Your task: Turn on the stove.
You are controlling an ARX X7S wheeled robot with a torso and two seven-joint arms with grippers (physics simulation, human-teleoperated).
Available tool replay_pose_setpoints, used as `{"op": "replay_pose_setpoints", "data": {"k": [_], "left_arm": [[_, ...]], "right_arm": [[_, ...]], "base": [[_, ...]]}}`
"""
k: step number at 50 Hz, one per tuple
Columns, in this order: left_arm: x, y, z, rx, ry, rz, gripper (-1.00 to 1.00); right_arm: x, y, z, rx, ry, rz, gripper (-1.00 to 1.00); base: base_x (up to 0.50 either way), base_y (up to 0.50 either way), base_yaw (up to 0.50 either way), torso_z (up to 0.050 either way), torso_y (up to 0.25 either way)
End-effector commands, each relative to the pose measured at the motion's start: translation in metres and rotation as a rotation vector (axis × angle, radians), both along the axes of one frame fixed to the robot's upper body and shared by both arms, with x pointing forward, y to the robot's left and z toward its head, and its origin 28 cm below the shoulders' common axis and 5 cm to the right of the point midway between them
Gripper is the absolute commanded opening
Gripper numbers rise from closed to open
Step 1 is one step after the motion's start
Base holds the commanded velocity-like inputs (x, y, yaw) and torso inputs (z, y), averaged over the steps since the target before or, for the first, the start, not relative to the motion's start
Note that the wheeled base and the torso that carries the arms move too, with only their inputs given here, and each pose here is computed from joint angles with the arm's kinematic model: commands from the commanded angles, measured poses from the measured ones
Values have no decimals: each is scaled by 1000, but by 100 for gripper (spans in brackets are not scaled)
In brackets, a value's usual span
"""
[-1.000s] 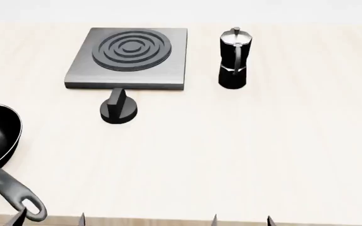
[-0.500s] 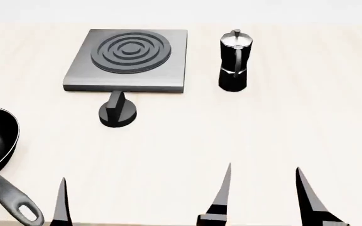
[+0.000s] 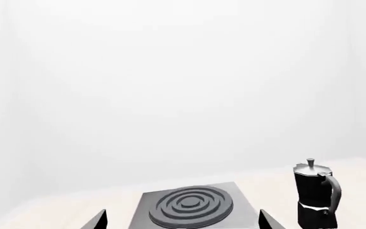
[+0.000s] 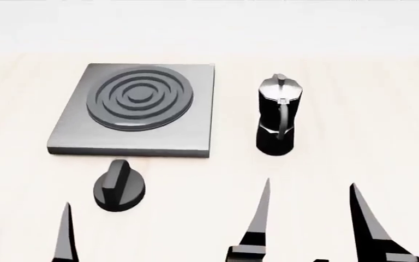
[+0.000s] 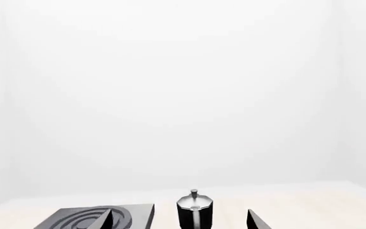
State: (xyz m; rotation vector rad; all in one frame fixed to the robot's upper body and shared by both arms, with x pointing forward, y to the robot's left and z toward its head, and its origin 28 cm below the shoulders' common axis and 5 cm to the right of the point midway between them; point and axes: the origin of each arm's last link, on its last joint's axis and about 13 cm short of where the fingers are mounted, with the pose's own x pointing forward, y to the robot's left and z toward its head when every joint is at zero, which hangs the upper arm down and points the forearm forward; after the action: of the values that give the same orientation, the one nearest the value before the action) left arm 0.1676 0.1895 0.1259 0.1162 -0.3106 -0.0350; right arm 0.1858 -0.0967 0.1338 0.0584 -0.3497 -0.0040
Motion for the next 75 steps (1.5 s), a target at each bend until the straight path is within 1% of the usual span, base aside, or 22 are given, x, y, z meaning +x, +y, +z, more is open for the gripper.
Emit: {"op": "replay_pose_setpoints", "data": {"k": [1, 8, 11, 14, 17, 33, 34, 35, 36, 37, 39, 47, 60, 61, 64, 65, 67, 69, 71, 72, 73, 75], "left_arm": [[-4, 0, 4, -24, -22, -28, 100], [-5, 0, 5, -27, -27, -31, 100], [-6, 0, 7, -42, -21, -38, 100], [-6, 0, 8, -31, -10, -38, 100], [-7, -1, 8, -40, -5, -47, 100], [-7, -1, 7, -30, -1, -50, 100], [-7, -1, 7, -28, 1, -65, 100], [-7, -1, 7, -22, -3, -55, 100], [-7, -2, 7, -18, 0, -61, 100], [-7, -2, 16, -8, 0, -62, 100], [-7, -2, 19, -1, 4, -62, 100], [-6, -2, 18, 20, 17, -55, 100], [-7, -2, 18, 5, 25, -58, 100], [-7, -2, 17, 1, 30, -64, 100], [-8, -6, 17, -1, 60, -132, 100], [-9, -8, 18, 3, 58, -178, 100], [-8, -7, 21, -52, 49, -166, 100], [-4, -8, 22, -74, 57, -191, 100], [3, -10, 15, 14, 105, -175, 100], [4, -11, 16, 14, 88, -176, 100], [7, -11, 16, -26, 106, -192, 100], [16, -12, 14, -28, 116, -193, 100]], "right_arm": [[-3, -2, 4, 3, -10, -19, 100], [-3, -2, 3, 3, -8, -20, 100], [-2, -3, 3, 4, 0, -28, 100], [-3, -3, 4, 6, -9, -24, 100], [-3, -3, 3, 4, -8, -21, 100], [-3, -2, 3, 3, -10, -14, 100], [-3, -2, 3, 3, -10, -14, 100], [-3, -2, 3, 3, -10, -14, 100], [-3, -1, 3, 3, -10, -13, 100], [-3, -1, 3, 3, -10, -12, 100], [-3, -1, 3, 3, -10, -12, 100], [-3, -1, 4, -2, -15, -4, 100], [-4, -2, 4, 0, -18, -6, 100], [-4, -2, 5, 0, -19, -6, 100], [-4, -2, 5, -1, -18, -7, 100], [-4, -2, 5, 1, -19, -6, 100], [-4, -2, 5, 0, -19, -5, 100], [-4, -2, 6, 1, -21, -9, 100], [-5, -2, 5, 1, -20, -10, 100], [-5, -2, 5, 1, -19, -10, 100], [-5, -2, 5, 0, -19, -9, 100], [-4, -2, 5, -1, -17, -8, 100]], "base": [[500, 0, 0, 0, 0], [500, 0, 0, 0, 0], [439, 0, 0, 0, 0], [0, 0, 0, 46, 0], [0, 0, 0, 50, 0], [0, 0, 0, 50, -3], [0, 0, 0, 50, -76], [0, 0, 0, 50, -76], [0, 0, 0, 50, -102], [0, 0, 0, 48, -139], [0, 0, 0, 44, -170], [0, 0, 0, 33, -219], [0, 0, 0, 31, -228], [0, 0, 0, 32, -229], [0, 0, 0, 29, -169], [0, 0, 0, 0, 0], [0, 0, 0, 0, 0], [0, 0, 0, 0, 0], [0, 0, 0, 0, 0], [0, 0, 0, 0, 0], [0, 0, 0, 0, 0], [0, 0, 0, 0, 0]]}}
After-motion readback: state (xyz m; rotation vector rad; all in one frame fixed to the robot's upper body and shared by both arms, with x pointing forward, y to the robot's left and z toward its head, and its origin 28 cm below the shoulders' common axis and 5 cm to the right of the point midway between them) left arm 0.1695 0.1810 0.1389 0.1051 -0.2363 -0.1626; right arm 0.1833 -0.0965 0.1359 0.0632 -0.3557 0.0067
